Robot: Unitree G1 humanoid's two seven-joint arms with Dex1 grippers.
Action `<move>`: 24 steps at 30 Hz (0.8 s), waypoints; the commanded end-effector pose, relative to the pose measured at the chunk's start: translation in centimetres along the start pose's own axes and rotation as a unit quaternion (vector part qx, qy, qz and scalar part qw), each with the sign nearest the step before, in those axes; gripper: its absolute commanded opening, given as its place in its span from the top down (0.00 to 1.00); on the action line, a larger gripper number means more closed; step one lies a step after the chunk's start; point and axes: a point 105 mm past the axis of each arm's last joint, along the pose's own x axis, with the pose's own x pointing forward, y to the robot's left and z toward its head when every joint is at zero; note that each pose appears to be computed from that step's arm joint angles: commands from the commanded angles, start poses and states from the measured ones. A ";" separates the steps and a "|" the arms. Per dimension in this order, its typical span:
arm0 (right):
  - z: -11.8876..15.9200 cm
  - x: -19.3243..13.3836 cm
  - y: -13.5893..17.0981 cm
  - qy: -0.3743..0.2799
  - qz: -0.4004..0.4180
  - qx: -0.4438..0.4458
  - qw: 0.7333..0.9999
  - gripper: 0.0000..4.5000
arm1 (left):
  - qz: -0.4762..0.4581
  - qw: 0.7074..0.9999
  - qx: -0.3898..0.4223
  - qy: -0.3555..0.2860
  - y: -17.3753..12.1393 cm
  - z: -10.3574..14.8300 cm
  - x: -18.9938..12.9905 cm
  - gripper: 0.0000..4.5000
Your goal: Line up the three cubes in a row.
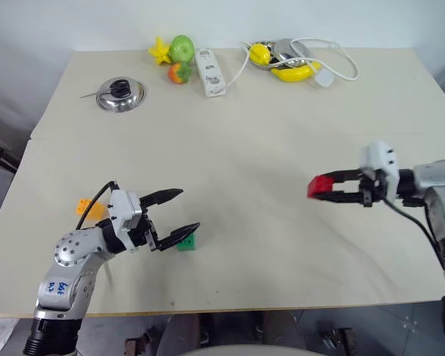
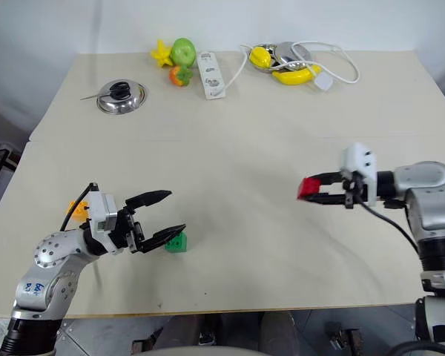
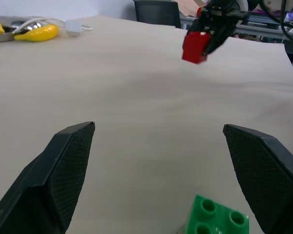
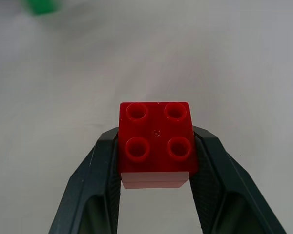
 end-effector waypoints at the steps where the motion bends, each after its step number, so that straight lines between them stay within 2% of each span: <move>1: 0.1 1.0 0.1 0.016 0.054 -0.031 0.998 0.67 | -0.006 1.000 0.008 -0.006 -0.5 0.5 -0.1 0.00; 12: -2.4 1.7 -1.0 0.039 0.068 -0.054 0.995 0.67 | 0.018 1.000 0.015 0.004 0.0 0.7 -1.5 0.00; 15: -2.2 1.7 -1.6 0.036 0.060 -0.058 0.996 0.67 | 0.025 1.000 0.018 0.004 0.2 0.8 -1.7 0.00; 22: -0.9 0.7 -2.4 0.002 0.024 -0.087 0.996 0.16 | 0.057 0.998 0.022 0.012 0.9 0.8 -3.4 0.00; 24: 0.0 0.1 -2.7 -0.028 0.002 -0.103 0.994 0.02 | 0.071 0.997 0.024 0.018 1.1 0.8 -4.3 0.00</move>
